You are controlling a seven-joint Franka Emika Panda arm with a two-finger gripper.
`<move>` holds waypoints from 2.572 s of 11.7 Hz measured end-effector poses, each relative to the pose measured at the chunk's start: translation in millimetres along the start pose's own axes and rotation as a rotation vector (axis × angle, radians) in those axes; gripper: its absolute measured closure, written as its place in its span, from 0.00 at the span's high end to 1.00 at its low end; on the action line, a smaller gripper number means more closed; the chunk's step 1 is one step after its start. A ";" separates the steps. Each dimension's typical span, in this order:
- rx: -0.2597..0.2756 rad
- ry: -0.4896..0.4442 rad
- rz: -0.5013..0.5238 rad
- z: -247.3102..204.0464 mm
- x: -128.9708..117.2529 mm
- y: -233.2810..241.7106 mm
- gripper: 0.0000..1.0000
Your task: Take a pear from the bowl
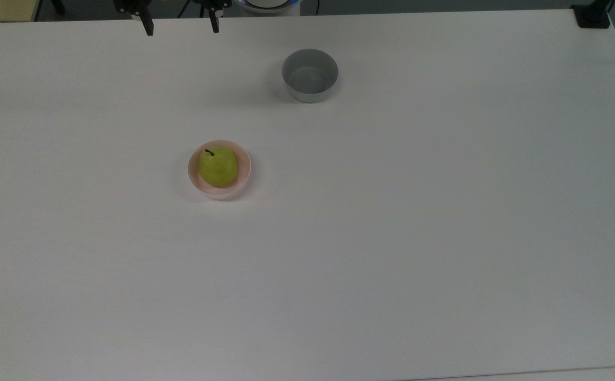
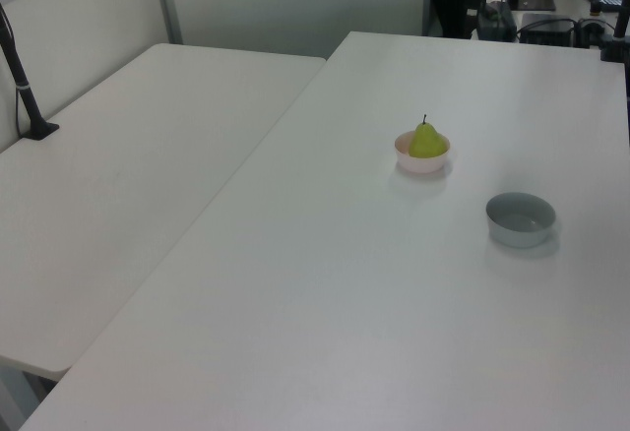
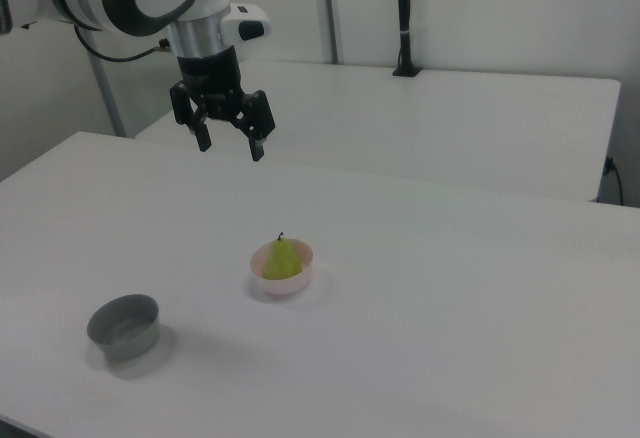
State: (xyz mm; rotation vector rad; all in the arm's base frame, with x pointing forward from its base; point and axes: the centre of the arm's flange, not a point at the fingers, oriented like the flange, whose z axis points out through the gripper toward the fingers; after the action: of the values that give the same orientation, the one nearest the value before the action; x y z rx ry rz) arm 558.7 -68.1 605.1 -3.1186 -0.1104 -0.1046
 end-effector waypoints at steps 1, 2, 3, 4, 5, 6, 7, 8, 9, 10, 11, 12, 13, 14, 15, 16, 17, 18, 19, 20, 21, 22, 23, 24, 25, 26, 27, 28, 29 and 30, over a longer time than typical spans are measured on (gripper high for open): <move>0.000 0.000 0.000 0.1 0.0 0.0 1.00; 0.000 0.000 0.000 0.1 0.0 0.0 1.00; 0.000 0.000 0.000 0.1 0.0 -0.1 1.00; 0.000 0.000 0.000 0.1 0.1 -0.2 1.00; 0.000 0.000 0.000 0.1 0.1 -0.3 1.00; 0.000 0.000 -0.001 0.1 0.1 -0.3 1.00; 0.000 0.000 -0.001 0.1 0.1 -0.4 1.00; 0.000 0.000 -0.001 0.1 0.1 -0.4 1.00; 0.000 0.000 -0.001 0.1 0.1 -0.4 1.00; 0.000 0.000 -0.001 0.1 0.1 -0.4 1.00; 0.000 0.000 -0.005 0.1 0.1 -0.4 1.00; 0.000 0.000 -0.024 0.1 0.1 -0.5 1.00; 0.000 -0.001 -0.058 0.2 0.0 -0.4 1.00; 0.000 -0.003 -0.102 0.3 -0.3 0.2 1.00; 0.000 -0.004 -0.146 0.3 -0.8 2.6 1.00; 0.000 -0.004 -0.178 0.3 -1.6 5.9 1.00; 0.001 -0.006 -0.203 0.6 -2.0 7.7 1.00; 0.001 -0.008 -0.229 1.3 -2.0 8.0 1.00; 0.002 -0.010 -0.245 2.1 -1.7 8.0 1.00; 0.002 -0.011 -0.251 2.6 -1.6 8.0 1.00; -0.001 -0.014 -0.255 2.9 -1.8 8.3 1.00; -0.008 -0.023 -0.257 3.5 -2.5 9.2 1.00; -0.011 -0.036 -0.258 6.2 -3.5 9.6 1.00; -0.009 -0.049 -0.260 12.1 -3.7 9.9 1.00; -0.005 -0.065 -0.263 20.8 -2.9 10.1 1.00; -0.001 -0.079 -0.267 30.6 -0.6 10.4 1.00; -0.001 -0.085 -0.270 41.9 3.3 11.1 1.00; -0.004 -0.087 -0.271 54.2 8.4 11.8 1.00; -0.009 -0.083 -0.272 71.7 17.2 12.9 1.00; -0.009 -0.075 -0.271 85.6 22.5 13.0 1.00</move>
State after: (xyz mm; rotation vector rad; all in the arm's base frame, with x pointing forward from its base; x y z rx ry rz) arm 587.6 -77.6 521.0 -3.0973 -0.5352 0.0093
